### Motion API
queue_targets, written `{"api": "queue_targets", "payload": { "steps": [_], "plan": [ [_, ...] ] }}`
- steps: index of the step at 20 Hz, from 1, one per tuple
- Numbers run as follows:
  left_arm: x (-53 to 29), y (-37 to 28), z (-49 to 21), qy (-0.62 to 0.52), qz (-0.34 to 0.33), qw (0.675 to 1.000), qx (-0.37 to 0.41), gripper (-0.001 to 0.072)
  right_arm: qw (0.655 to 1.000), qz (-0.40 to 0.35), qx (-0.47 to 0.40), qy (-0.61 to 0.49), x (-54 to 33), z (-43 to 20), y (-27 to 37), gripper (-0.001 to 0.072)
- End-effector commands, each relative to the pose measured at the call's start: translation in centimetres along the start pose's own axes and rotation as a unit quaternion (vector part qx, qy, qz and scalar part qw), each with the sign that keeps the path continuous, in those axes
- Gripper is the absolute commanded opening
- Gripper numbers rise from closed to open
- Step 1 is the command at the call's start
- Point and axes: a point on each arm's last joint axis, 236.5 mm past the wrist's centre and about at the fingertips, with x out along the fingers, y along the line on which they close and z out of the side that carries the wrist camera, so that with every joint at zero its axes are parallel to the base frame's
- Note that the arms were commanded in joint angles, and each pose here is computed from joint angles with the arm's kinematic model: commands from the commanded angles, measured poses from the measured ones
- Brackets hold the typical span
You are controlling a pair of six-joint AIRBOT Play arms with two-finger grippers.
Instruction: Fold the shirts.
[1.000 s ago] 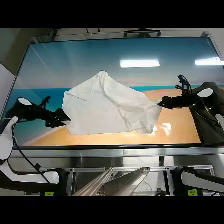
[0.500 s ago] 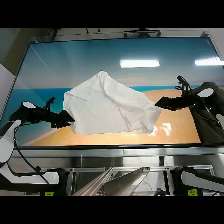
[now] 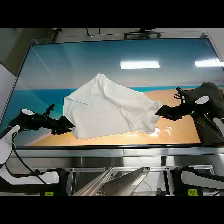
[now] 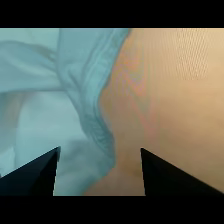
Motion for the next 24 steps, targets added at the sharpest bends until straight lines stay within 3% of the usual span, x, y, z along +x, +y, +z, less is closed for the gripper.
{"api": "queue_targets", "payload": {
  "steps": [1, 2, 3, 5, 6, 7, 10, 12, 16, 17, 18, 19, 20, 24],
  "plan": [
    [0.4, 0.3, 1.6, -0.038, 0.002, 0.999, 0.002, 0.0475, 1.0, 0.02, 0.005, 0.009, 2.3, -0.6, 0.3, 0.0487],
    [0.4, 0.3, 1.7, -0.04, 0.001, 0.999, 0.001, 0.0474, 1.0, 0.03, 0.003, 0.006, 2.9, -0.3, 0.6, 0.0339],
    [0.4, 0.3, 1.7, -0.04, 0.001, 0.999, 0.001, 0.047, 0.999, 0.047, 0.0, 0.001, 3.3, 0.0, 1.1, 0.0269],
    [0.4, 0.3, 1.7, -0.04, 0.002, 0.999, 0.002, 0.0227, 0.997, 0.078, -0.005, -0.02, 3.3, 1.0, 2.3, 0.0089],
    [0.4, 0.3, 1.7, -0.04, 0.002, 0.999, 0.003, 0.0155, 0.996, 0.084, -0.005, -0.027, 3.1, 1.4, 2.7, 0.0079],
    [0.4, 0.3, 1.7, -0.041, 0.002, 0.999, 0.004, 0.009, 0.996, 0.09, -0.008, -0.026, 3.0, 1.5, 3.1, 0.0015],
    [-1.8, -1.0, 1.4, -0.019, -0.017, 0.999, 0.022, 0.0087, 0.995, 0.096, -0.014, -0.019, 2.7, 1.4, 3.5, 0.0019],
    [-4.5, -2.2, 1.2, -0.01, -0.036, 0.999, 0.032, -0.0001, 0.995, 0.097, -0.019, -0.019, 2.7, 1.3, 3.5, 0.0018],
    [-8.1, -3.3, 1.5, -0.096, -0.015, 0.994, 0.05, 0.0, 0.995, 0.097, -0.019, -0.019, 2.7, 1.3, 3.5, 0.0018],
    [-7.9, -3.2, 1.0, -0.11, -0.008, 0.992, 0.058, 0.0098, 0.995, 0.097, -0.02, -0.018, 2.7, 1.3, 3.5, 0.0019],
    [-7.5, -3.1, 0.9, -0.125, -0.001, 0.99, 0.059, 0.0402, 0.995, 0.099, -0.02, -0.017, 2.7, 1.2, 3.6, 0.0019],
    [-7.1, -2.8, 1.0, -0.143, 0.008, 0.988, 0.059, 0.0611, 0.995, 0.1, -0.02, -0.016, 2.7, 1.2, 3.6, 0.0019],
    [-6.8, -2.3, 1.6, -0.168, 0.021, 0.984, 0.057, 0.0716, 0.995, 0.101, -0.019, -0.017, 2.7, 1.2, 3.7, 0.0018],
    [-5.9, -1.0, 1.3, -0.2, 0.041, 0.978, 0.046, 0.0704, 0.994, 0.104, -0.019, -0.017, 2.7, 1.2, 3.9, 0.0018]
  ]
}}
